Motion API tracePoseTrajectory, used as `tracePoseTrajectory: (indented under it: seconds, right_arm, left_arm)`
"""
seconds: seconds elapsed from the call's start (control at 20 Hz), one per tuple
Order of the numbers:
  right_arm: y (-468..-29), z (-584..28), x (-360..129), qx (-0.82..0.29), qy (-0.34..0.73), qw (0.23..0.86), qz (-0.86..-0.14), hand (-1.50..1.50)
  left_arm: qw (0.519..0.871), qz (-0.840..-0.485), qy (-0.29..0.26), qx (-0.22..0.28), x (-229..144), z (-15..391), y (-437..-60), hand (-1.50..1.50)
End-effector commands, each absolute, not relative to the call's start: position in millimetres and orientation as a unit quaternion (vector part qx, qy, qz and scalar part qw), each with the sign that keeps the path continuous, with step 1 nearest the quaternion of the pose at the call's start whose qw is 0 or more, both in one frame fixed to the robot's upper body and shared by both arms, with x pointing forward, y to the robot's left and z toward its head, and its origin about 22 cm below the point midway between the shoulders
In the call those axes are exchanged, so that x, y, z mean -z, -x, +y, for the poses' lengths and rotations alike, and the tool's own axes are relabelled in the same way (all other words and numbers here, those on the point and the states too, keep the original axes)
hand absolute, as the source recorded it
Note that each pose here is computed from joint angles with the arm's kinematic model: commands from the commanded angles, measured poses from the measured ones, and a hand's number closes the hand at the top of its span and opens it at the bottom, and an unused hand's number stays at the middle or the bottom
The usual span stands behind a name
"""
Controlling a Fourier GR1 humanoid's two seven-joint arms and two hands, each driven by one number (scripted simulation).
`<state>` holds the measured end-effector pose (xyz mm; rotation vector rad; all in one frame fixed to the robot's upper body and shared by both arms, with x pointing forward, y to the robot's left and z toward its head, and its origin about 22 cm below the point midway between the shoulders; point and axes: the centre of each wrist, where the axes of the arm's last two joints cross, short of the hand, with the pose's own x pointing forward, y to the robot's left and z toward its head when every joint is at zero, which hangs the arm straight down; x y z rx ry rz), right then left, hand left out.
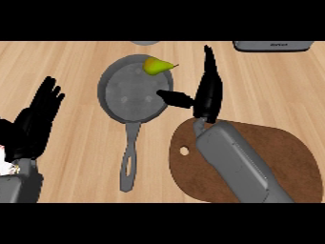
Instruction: Pick the pear from the cutting board and place it in the pan
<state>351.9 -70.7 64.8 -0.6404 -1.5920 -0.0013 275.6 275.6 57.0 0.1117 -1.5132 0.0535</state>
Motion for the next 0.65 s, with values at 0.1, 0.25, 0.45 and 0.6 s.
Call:
tracePoseTrajectory:
  seconds: [0.1,0.25,0.45,0.6]
  right_arm:
    - [-277,-99,-55,0.015,0.196,0.654,-0.731,-1.5]
    - [-252,-113,-65,0.005,0.202,0.642,-0.74,-1.5]
    - [-230,-135,-64,0.005,0.223,0.636,-0.739,-1.5]
    - [-219,-119,-53,0.012,0.233,0.644,-0.729,-1.5]
  left_arm:
    - [0.723,-0.688,-0.052,-0.024,-59,270,-272,0.0]
    - [0.73,-0.681,-0.046,-0.024,-54,259,-276,0.0]
    - [0.718,-0.694,-0.048,-0.021,-57,253,-262,0.0]
    - [0.724,-0.687,-0.049,-0.019,-59,269,-280,0.0]
